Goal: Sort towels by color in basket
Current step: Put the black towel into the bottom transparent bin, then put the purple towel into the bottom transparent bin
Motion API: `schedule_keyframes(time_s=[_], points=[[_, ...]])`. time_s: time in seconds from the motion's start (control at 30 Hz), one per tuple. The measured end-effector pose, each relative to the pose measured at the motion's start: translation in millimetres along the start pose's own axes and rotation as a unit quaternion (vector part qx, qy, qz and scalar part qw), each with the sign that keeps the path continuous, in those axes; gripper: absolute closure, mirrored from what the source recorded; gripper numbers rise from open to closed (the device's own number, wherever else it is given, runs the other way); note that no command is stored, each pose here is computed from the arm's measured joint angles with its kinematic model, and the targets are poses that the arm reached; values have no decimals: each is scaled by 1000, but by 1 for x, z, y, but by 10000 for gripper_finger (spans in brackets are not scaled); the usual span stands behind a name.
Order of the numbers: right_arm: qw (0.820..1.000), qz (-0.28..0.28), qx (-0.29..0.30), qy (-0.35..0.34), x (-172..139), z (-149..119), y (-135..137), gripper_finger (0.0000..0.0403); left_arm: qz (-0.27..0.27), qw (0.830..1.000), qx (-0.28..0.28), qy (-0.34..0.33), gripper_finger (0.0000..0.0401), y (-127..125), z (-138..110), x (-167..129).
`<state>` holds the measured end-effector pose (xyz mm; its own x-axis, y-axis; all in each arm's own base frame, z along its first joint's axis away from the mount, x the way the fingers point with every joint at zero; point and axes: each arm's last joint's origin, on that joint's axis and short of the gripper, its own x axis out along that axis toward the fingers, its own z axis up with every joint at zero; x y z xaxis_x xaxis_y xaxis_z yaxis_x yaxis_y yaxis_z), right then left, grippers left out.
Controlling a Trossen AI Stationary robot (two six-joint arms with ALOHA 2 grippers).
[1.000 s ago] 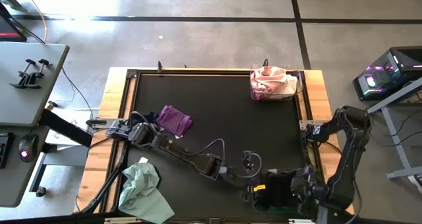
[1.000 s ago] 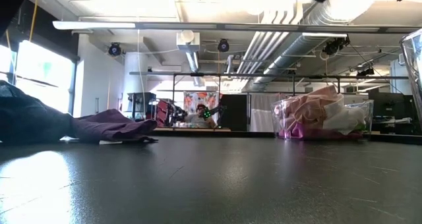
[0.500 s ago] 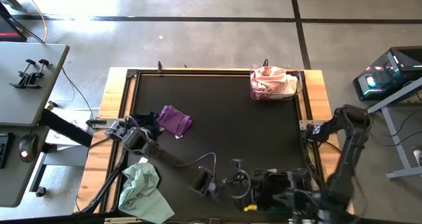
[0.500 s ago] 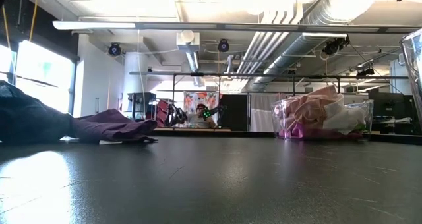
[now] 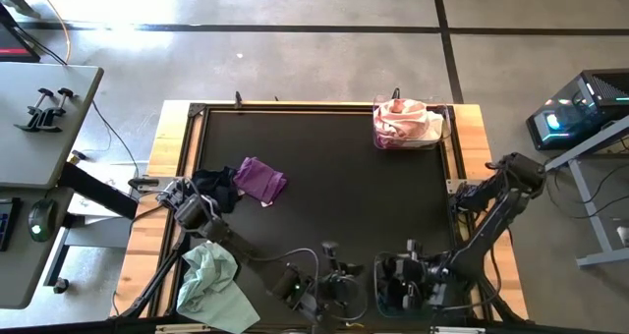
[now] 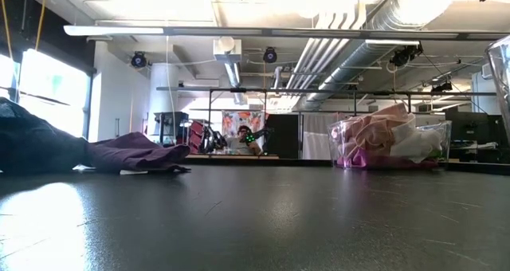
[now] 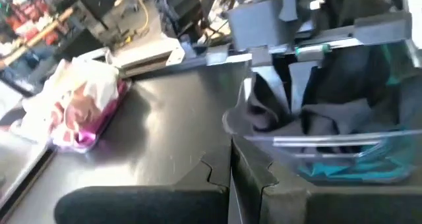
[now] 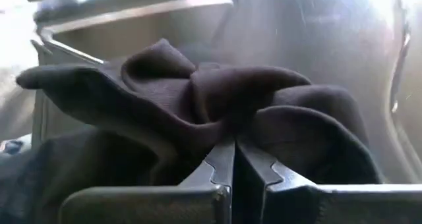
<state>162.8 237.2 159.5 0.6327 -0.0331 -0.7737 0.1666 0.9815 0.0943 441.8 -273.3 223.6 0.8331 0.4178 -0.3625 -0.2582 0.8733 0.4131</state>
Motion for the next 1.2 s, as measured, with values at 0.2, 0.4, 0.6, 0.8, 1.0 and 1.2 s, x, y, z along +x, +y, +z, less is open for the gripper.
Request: schedule_keyframes(time_s=[0.2, 0.4, 0.6, 0.8, 1.0, 1.2], points=[[1000, -3, -2, -5, 4, -11, -6, 403, 2, 1000, -6, 11, 401, 0, -3, 0], [999, 31, -28, -24, -23, 12, 8, 403, -11, 1000, 7, 4, 401, -8, -3, -13], [997, 54, -50, -25, -74, 36, 25, 403, -28, 1000, 5, -3, 401, -12, 2, -40], [985, 116, -106, -69, -115, 62, 49, 403, -27, 994, -56, 91, 401, 14, -6, -62], [977, 112, -158, -94, -117, 69, 51, 403, 126, 962, -107, 217, 395, 64, -37, -65], [983, 34, -139, -117, -89, 66, 35, 403, 191, 923, -108, 315, 345, 97, -79, -47]])
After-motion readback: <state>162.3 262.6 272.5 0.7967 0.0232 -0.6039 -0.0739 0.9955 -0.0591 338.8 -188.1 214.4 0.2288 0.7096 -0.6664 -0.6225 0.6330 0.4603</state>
